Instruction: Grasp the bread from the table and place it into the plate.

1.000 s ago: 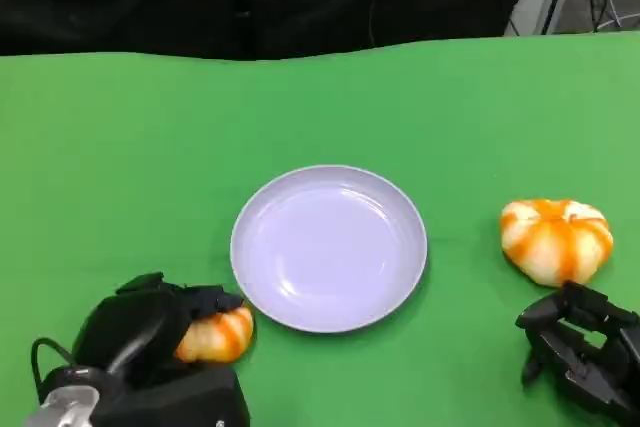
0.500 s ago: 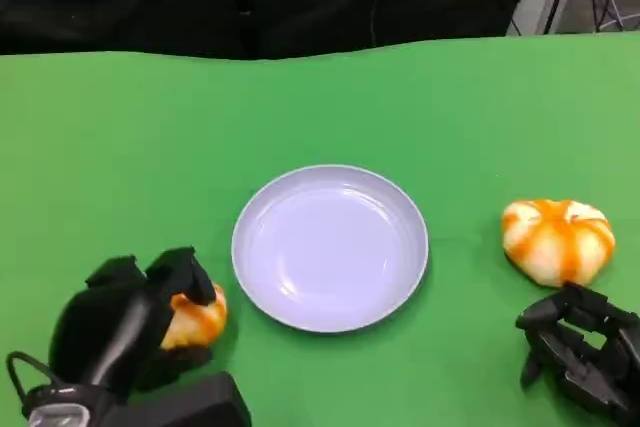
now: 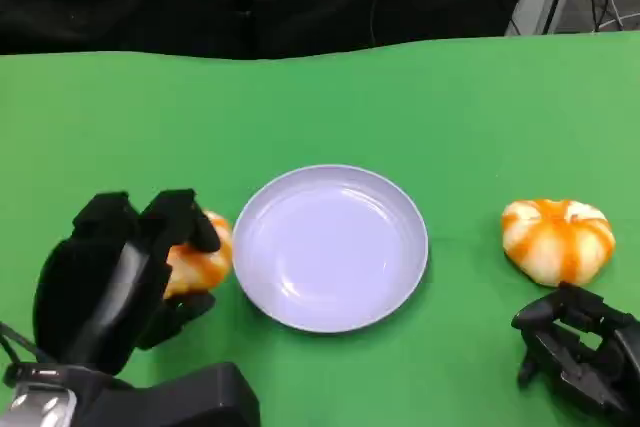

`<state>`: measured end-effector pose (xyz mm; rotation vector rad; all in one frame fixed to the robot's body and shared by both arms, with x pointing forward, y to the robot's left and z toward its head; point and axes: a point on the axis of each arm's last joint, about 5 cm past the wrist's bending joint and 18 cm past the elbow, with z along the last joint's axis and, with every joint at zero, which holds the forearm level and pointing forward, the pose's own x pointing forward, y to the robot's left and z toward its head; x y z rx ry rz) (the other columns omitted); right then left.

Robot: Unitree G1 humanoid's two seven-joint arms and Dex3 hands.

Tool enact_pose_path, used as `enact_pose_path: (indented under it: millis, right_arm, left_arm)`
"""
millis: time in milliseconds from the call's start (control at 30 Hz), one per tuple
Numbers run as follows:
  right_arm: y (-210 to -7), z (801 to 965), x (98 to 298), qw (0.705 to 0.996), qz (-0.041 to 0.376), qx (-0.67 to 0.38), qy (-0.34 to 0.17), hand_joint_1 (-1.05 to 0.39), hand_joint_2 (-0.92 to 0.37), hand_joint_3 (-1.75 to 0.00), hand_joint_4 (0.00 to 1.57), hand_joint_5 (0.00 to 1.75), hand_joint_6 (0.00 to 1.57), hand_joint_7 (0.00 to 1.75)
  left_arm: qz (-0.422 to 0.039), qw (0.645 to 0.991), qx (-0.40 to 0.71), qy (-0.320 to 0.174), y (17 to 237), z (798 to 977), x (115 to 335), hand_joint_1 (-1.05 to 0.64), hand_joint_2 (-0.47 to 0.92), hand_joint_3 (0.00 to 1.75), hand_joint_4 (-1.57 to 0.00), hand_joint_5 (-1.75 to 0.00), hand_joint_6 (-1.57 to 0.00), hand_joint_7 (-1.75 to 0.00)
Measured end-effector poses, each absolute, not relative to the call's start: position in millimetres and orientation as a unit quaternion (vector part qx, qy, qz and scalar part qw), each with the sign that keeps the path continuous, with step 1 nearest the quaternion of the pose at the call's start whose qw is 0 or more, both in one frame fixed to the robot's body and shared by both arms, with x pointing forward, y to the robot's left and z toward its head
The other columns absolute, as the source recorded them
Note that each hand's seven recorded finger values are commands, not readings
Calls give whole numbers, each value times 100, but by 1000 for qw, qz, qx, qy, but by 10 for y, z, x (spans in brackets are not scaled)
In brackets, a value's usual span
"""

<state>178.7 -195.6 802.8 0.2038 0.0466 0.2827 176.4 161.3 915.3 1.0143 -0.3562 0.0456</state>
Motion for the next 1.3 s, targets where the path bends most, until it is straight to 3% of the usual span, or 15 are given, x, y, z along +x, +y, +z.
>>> enact_pose_path:
  millis: [300,700,1000,1300]
  right_arm:
    - [-1946,8027,1786,984,142,102,23,-23,-92,-49,60,173,70,116]
    - [-1913,8021,1784,984,144,102,22,-24,-92,-48,62,171,71,113]
    - [-1905,8019,1779,985,141,102,21,-23,-92,-49,61,170,71,113]
    - [-1867,8018,1779,985,141,99,21,-24,-92,-50,61,173,72,113]
  left_arm:
    - [-9,868,451,-209,1387,9201,1859,-6,80,0,-58,-174,-53,-154]
    - [-84,881,406,-228,1032,9010,2157,-8,82,1,-55,-175,-48,-161]
    - [-98,882,397,-236,977,8966,2207,-8,82,0,-54,-175,-48,-162]
    - [-167,880,388,-219,724,8792,2467,-9,82,0,-52,-175,-48,-159]
